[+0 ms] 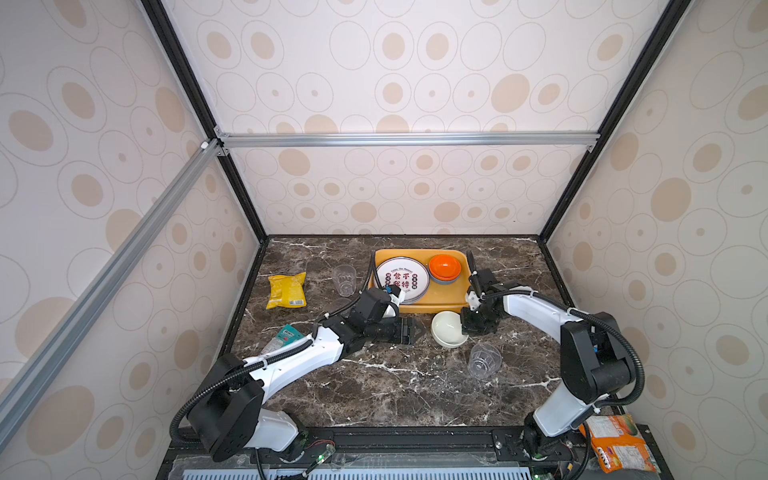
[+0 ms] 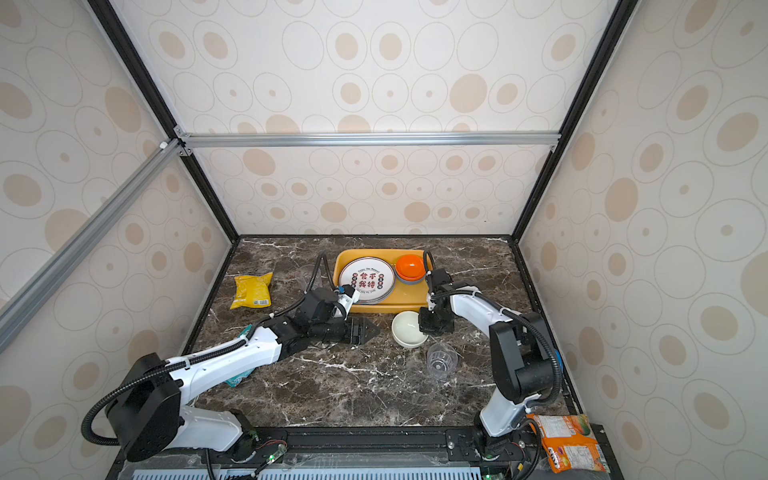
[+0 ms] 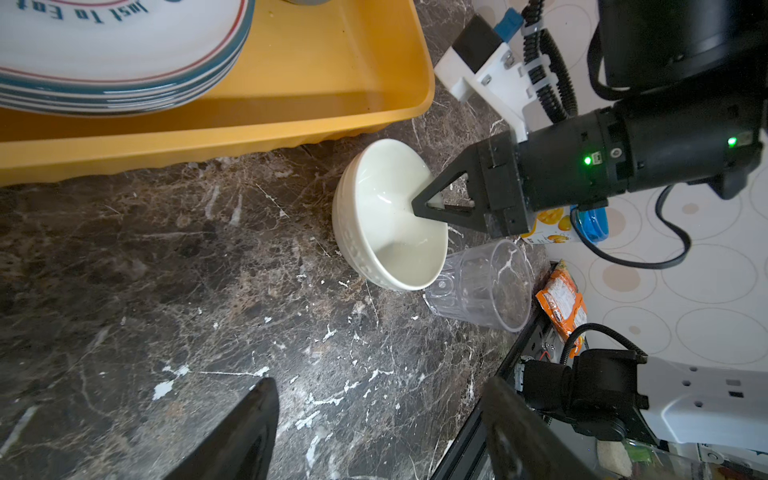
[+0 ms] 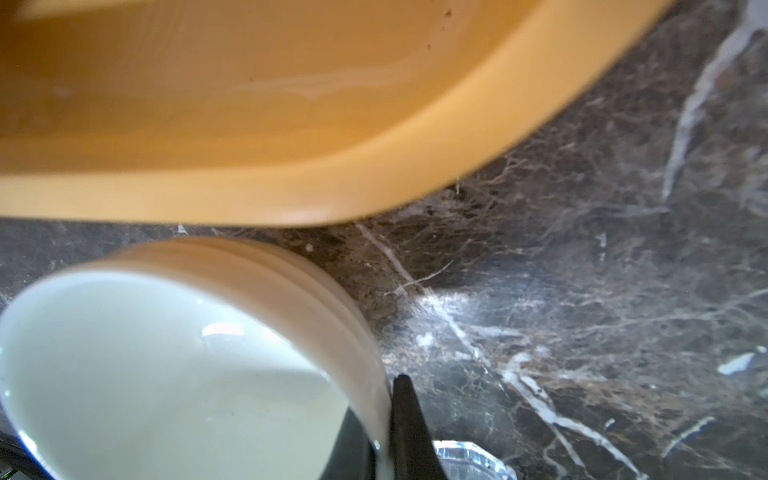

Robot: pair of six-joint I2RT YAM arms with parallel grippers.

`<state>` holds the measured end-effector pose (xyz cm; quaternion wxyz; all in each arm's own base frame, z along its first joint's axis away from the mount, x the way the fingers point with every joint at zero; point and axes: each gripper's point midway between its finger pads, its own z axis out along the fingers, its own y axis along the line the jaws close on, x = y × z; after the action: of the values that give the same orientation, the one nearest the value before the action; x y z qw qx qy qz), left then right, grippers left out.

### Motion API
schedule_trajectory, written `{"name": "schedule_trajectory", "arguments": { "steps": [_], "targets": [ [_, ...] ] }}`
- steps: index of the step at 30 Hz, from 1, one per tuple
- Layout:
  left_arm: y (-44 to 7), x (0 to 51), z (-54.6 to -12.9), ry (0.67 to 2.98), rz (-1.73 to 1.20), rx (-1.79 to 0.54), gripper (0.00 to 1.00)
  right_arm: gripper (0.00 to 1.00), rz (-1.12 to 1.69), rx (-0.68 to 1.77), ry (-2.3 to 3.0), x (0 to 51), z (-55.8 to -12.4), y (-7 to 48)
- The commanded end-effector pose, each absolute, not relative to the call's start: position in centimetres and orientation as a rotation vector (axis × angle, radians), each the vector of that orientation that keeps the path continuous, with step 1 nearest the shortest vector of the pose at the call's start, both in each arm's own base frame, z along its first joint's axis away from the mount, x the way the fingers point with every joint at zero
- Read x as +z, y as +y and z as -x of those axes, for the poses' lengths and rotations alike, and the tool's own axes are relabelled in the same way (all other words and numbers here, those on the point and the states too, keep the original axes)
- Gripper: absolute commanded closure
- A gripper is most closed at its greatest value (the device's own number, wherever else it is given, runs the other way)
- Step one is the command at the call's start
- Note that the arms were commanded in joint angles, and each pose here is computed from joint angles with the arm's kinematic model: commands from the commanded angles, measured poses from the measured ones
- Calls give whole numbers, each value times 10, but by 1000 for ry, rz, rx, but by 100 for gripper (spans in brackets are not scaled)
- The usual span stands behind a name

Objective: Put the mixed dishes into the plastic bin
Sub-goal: 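Lift the cream bowl and carry it over the orange bowl in the bin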

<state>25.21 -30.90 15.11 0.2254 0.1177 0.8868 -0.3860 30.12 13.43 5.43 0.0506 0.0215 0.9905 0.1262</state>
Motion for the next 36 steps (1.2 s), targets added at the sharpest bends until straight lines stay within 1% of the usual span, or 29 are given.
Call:
{"name": "schedule_trajectory", "arguments": {
  "steps": [1, 18, 26, 35, 36],
  "targets": [
    [-306, 161, -253, 2417, -323, -1044, 23, 92, -21, 410, 2982, 71, -306, 142],
    [-287, 178, -271, 2355, -206, -987, 21, 92, 11, 410, 2939, 106, -312, 147],
    [-274, 185, -281, 2296, -95, -1058, 15, 92, 21, 401, 2901, 129, -323, 148],
    [-262, 192, -290, 2226, 8, -1162, 8, 92, -1, 327, 2840, 154, -355, 141],
    [-261, 193, -291, 2225, 12, -1159, 6, 92, -9, 327, 2834, 156, -360, 140]
  ]
}}
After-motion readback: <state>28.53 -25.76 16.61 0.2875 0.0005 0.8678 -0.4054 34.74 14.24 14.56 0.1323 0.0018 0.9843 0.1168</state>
